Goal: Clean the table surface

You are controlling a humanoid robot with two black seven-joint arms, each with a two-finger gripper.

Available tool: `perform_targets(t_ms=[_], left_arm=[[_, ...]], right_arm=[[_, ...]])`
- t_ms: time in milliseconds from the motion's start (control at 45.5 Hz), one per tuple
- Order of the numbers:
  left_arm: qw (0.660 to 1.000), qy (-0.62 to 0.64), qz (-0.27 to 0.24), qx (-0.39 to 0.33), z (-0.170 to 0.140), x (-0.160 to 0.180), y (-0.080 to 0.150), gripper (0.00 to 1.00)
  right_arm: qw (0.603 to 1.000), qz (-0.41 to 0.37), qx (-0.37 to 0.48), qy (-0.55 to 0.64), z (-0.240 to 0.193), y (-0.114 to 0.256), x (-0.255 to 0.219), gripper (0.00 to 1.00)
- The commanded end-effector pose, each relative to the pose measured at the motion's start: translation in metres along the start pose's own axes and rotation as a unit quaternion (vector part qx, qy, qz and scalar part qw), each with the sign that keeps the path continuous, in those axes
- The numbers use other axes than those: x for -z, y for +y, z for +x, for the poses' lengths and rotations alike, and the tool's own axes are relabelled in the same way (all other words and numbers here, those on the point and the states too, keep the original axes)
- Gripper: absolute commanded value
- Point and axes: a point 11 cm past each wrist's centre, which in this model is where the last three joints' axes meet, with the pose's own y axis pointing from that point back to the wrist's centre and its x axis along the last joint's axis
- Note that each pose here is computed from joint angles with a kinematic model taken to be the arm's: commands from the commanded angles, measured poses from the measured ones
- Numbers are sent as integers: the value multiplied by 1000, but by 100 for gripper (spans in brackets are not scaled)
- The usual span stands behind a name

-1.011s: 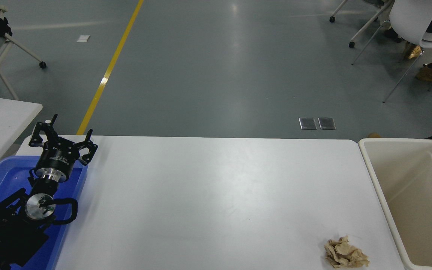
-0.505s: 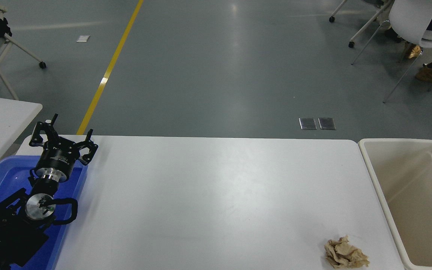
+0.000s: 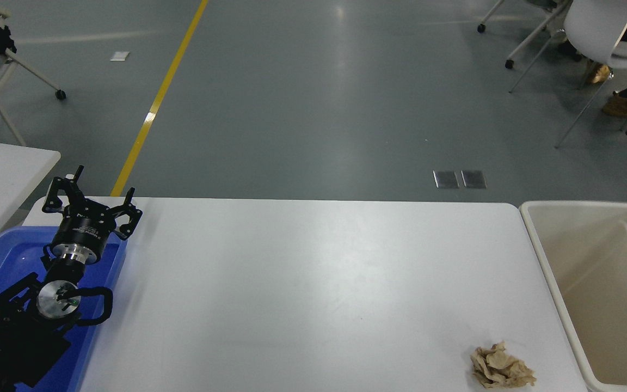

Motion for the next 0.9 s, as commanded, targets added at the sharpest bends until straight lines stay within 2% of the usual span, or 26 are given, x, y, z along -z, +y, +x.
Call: perform_targets(t_ms=[0,264,440,879], left_arm=[[1000,0,0,0,0,0,0,100],[1000,0,0,0,0,0,0,100],[1000,0,0,0,0,0,0,100],[1000,0,0,0,0,0,0,100]], right_arm=[[990,73,61,-106,-48,1,41,98],[980,58,71,-179,-74,6,-3,98],[963,47,86,-250,-95,24,-42,98],[943,24,46,-328,-101,45,-107,98]])
